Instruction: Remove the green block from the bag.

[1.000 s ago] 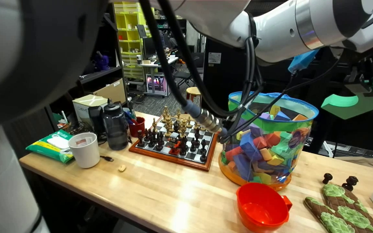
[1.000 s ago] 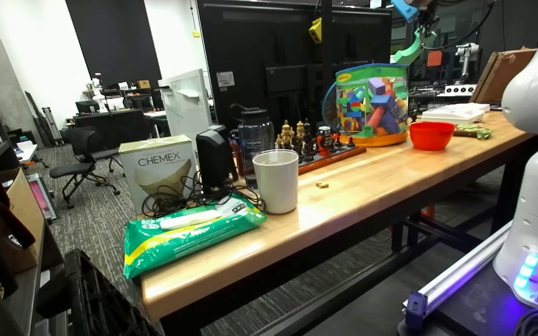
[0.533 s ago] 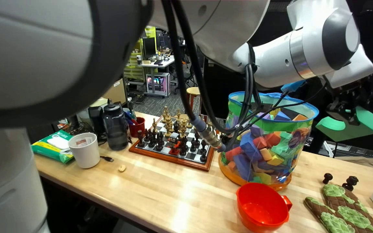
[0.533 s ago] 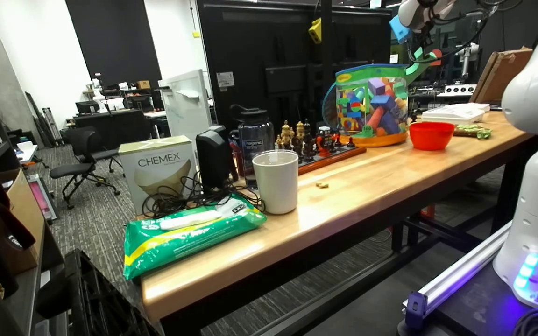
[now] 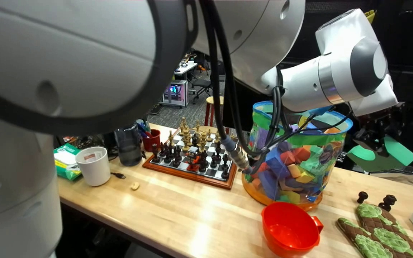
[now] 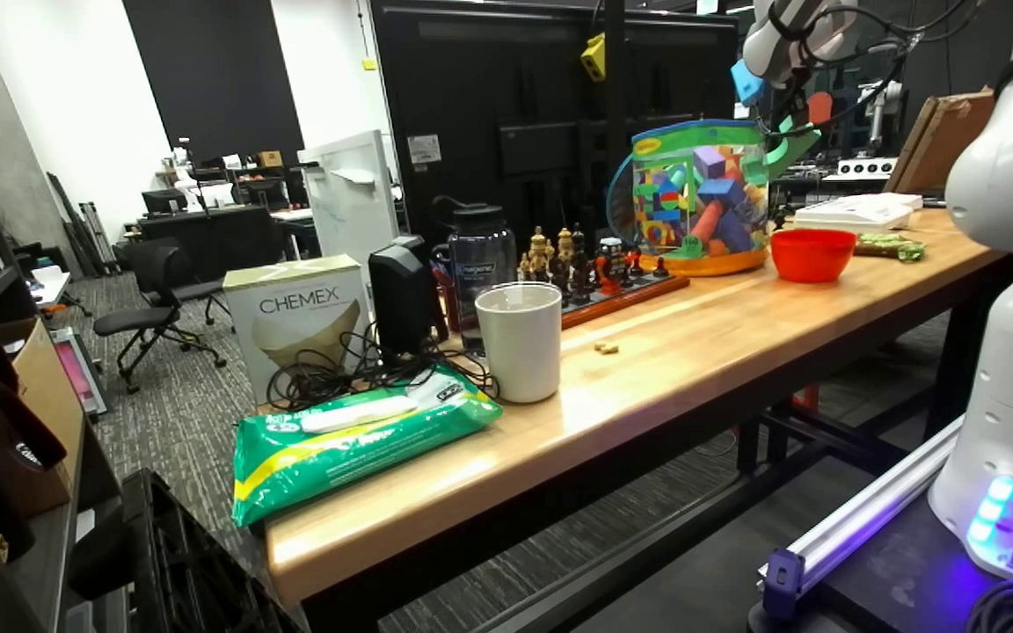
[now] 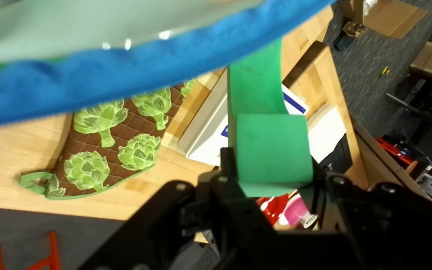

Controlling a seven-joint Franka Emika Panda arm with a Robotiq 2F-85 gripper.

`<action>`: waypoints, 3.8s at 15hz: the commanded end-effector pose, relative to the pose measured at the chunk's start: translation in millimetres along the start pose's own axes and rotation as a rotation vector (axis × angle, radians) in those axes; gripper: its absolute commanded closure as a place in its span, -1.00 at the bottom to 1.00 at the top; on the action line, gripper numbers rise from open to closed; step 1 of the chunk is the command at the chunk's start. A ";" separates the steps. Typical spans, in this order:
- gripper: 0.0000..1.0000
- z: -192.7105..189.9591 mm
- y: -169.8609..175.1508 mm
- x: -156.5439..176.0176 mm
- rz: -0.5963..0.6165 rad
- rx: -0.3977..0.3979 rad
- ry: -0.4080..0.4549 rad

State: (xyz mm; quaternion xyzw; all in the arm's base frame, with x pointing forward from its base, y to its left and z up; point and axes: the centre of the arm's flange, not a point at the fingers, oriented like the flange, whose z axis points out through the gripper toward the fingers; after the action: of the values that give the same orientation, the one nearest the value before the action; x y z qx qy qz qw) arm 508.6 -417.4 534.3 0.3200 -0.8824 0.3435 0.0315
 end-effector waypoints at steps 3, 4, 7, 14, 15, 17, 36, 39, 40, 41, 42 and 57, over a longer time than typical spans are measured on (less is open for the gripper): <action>0.63 19.1 6.5 -5.7 0.040 -0.059 0.045; 0.63 22.9 8.3 -6.9 0.037 -0.071 0.050; 0.63 32.3 12.6 -8.7 0.030 -0.105 0.054; -0.69 35.7 13.8 -12.4 0.021 -0.129 0.063; -0.84 35.2 12.9 -12.7 0.021 -0.127 0.063; -0.99 32.6 11.1 -12.5 0.021 -0.123 0.064; -1.00 -85.7 -42.8 1.6 -0.028 0.152 0.068; -1.00 -117.6 -46.9 0.7 -0.066 0.228 0.086; -1.00 -127.6 -48.0 -0.4 -0.096 0.250 0.076; -1.00 -138.9 -48.0 -4.7 -0.130 0.274 0.060; -1.00 -148.6 -49.1 -7.0 -0.159 0.292 0.044; -1.00 -222.0 -52.1 -58.6 -0.668 0.423 -0.250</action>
State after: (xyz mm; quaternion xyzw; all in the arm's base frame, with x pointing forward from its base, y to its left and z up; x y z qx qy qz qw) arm 555.3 -274.9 710.1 0.5919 -0.6571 0.4662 -0.0246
